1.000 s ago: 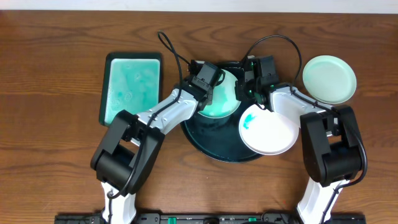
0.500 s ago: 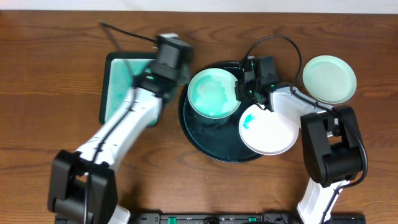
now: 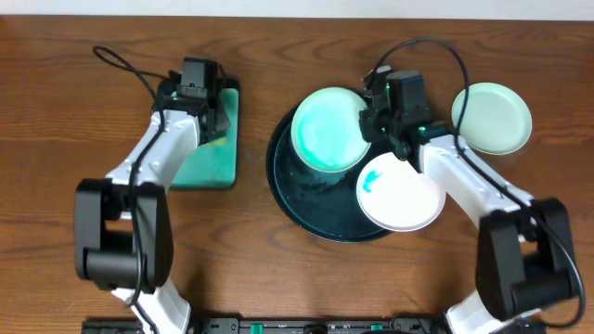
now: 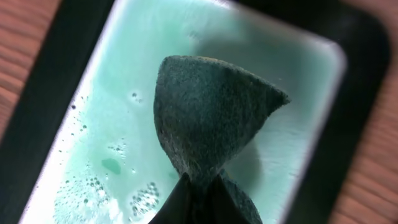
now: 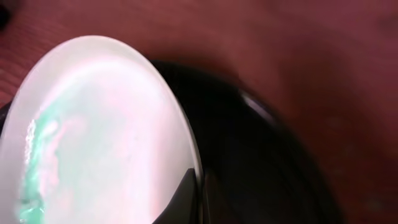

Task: Clean dirty plates on tray and stack at the side
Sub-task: 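Lift the pale green plate with the right gripper and carry it right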

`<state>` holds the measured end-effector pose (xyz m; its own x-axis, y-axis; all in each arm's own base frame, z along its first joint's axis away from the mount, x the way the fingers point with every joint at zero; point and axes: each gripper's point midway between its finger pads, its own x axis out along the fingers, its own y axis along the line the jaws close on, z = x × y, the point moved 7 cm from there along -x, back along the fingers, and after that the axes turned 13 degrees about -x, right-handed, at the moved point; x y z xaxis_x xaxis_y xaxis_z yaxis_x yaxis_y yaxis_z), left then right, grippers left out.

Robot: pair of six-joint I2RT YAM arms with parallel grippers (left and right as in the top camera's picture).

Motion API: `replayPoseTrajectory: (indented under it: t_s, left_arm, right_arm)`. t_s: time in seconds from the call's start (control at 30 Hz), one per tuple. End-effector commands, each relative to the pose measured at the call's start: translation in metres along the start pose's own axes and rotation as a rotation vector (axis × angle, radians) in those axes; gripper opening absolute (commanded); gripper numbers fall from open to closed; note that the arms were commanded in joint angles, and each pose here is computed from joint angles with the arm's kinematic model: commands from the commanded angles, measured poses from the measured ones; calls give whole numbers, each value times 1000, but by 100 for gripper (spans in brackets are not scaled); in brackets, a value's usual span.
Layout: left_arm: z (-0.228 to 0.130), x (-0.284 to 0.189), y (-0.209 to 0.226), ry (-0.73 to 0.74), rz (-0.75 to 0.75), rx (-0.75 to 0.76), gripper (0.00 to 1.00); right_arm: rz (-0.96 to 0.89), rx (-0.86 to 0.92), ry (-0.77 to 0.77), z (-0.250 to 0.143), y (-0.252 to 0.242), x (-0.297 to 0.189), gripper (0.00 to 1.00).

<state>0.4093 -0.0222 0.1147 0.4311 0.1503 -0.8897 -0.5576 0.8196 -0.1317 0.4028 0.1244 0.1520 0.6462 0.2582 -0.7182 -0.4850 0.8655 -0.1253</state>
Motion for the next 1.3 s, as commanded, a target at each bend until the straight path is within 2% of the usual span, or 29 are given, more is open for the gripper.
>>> replayPoseTrajectory:
  t_s: [0.0,0.3,0.4,0.5,0.53,0.67,0.77,1.27]
  left_arm:
    - [5,10,14,5,27,-43,7]
    - [11,11,22,2,37,-63,8]
    - [11,11,22,2,37,-63,16]
    - [11,11,22,2,37,-63,17]
    - [11,11,22,2,37,-63,24]
    - [11,11,22,2,37,-63,49]
    - [11,11,22,2,37,-63,56]
    - [11,11,22,2,37,-63,58]
  right_arm:
    - [-129,-130,-17,13,-4,-23,1]
    - [-519,-549,1,49,23,-67,1]
    - [-633,-712,22,61,40,-77,1]
    - [-723,-843,39,71,56,-88,1]
    - [-747,-877,39,75,62,-91,1]
    - [-788,-1011,47,83,80,-99,1]
    - [-807,-1079,53,86,90,-103,1]
    - [-819,-1233,80,89,105,-108,1]
